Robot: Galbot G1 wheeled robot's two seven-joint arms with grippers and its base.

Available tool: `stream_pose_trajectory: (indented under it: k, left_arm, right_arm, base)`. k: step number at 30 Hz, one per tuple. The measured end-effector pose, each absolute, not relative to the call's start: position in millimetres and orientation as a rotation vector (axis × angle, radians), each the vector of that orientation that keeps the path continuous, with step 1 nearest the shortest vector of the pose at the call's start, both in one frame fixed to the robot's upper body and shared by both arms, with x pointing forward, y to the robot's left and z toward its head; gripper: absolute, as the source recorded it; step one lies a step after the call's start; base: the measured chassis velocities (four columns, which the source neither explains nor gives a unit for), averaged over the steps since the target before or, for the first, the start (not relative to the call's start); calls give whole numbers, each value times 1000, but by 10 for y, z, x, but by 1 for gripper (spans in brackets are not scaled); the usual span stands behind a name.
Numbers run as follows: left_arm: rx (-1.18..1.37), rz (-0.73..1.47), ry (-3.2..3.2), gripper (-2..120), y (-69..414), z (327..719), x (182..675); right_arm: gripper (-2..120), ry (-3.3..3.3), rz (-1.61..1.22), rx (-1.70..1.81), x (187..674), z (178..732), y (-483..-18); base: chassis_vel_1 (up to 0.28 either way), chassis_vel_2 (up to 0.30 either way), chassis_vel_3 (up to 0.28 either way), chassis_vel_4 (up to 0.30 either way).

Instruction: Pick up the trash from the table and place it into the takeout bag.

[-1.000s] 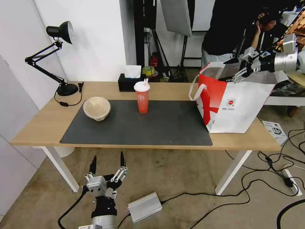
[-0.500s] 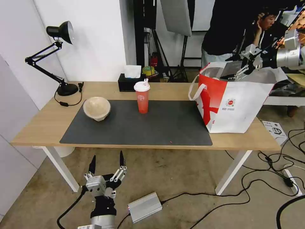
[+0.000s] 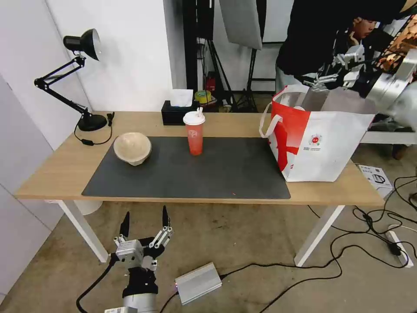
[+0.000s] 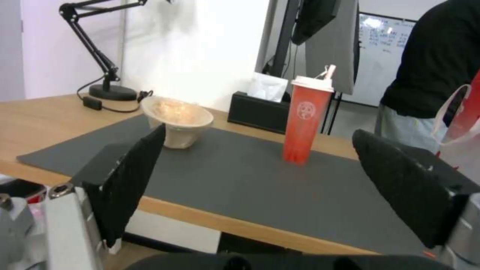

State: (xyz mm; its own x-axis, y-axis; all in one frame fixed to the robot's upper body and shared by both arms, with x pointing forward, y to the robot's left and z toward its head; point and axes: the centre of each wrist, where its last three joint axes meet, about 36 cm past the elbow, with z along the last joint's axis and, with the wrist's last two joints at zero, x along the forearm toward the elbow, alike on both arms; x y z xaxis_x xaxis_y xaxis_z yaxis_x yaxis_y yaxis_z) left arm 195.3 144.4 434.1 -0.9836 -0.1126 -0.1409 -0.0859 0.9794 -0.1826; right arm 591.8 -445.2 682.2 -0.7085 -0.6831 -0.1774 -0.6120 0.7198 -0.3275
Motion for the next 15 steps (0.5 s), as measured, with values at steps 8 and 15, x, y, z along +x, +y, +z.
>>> stream_pose_trajectory:
  k: [8,15]
  left_arm:
    - [-152,-264,2974,100,1446,4341,1956]
    - [-154,-263,2972,100,1450,4347,1959]
  right_arm:
    - [100,2593,-225,-824,5555,6606,-4063]
    - [100,2526,-92,-433,5114,6306,-3267]
  base:
    - [0,0,0,0]
    - [0,0,0,0]
